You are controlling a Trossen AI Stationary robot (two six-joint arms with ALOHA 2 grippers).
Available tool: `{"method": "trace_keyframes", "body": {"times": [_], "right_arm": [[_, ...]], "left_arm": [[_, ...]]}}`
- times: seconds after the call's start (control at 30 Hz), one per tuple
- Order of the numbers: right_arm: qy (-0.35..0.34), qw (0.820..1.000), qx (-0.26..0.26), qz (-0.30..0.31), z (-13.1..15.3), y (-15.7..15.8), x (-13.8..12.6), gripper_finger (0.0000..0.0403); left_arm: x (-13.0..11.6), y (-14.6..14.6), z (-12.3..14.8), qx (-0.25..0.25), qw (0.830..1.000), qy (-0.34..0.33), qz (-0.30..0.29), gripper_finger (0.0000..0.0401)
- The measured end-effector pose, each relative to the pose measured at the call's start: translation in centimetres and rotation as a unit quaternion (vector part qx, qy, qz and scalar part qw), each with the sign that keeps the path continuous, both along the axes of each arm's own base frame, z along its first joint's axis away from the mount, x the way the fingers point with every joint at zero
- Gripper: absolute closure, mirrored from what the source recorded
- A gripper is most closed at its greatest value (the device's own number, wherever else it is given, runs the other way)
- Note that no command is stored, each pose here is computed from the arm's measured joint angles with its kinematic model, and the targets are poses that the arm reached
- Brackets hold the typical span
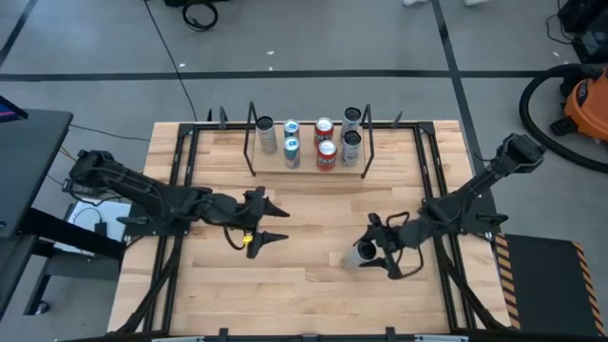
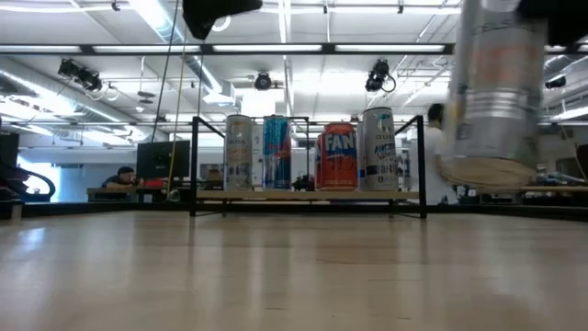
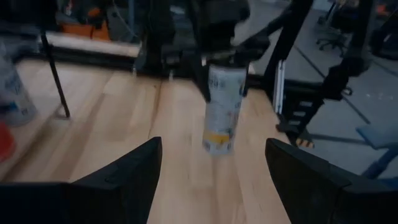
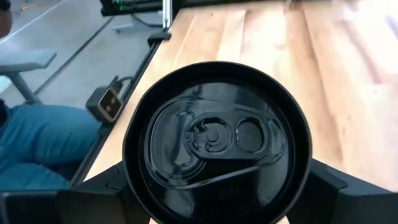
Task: Place canned beverage on shelf
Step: Put the white yellow soda can on the shelf aligned with the other white yellow soda can
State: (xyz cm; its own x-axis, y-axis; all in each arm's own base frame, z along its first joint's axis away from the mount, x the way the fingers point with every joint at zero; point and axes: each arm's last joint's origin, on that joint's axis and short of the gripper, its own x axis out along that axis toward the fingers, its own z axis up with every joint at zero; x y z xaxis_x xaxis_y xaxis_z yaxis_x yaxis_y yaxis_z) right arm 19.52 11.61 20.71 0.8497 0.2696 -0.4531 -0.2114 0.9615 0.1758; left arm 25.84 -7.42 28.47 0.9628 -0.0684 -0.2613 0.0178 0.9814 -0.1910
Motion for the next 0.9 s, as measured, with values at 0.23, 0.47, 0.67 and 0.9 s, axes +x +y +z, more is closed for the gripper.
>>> {"method": "trace_keyframes", "body": {"times": [0.23, 0.47, 0.67, 0.9], "right_arm": [[-0.065, 0.998, -0.014, -0.014, 1.1, -1.7, 1.5, 0.0127], [-0.120, 0.993, -0.009, -0.004, 2.1, -2.4, 2.2, 0.0127], [-0.129, 0.991, -0.011, -0.016, 2.3, -3.0, 2.5, 0.0127], [-0.135, 0.991, -0.007, -0.024, 2.1, -3.5, 3.2, 0.0127]], "left_arm": [[1.6, -0.3, -2.3, 0.001, 0.999, 0.039, 0.005, 0.0115], [3.6, -0.6, -4.2, -0.002, 0.999, 0.035, 0.009, 0.0115], [5.1, -0.2, -5.2, -0.016, 1.000, 0.011, 0.002, 0.0115], [6.9, 1.0, -6.0, -0.038, 0.998, -0.031, -0.033, 0.0115]]}}
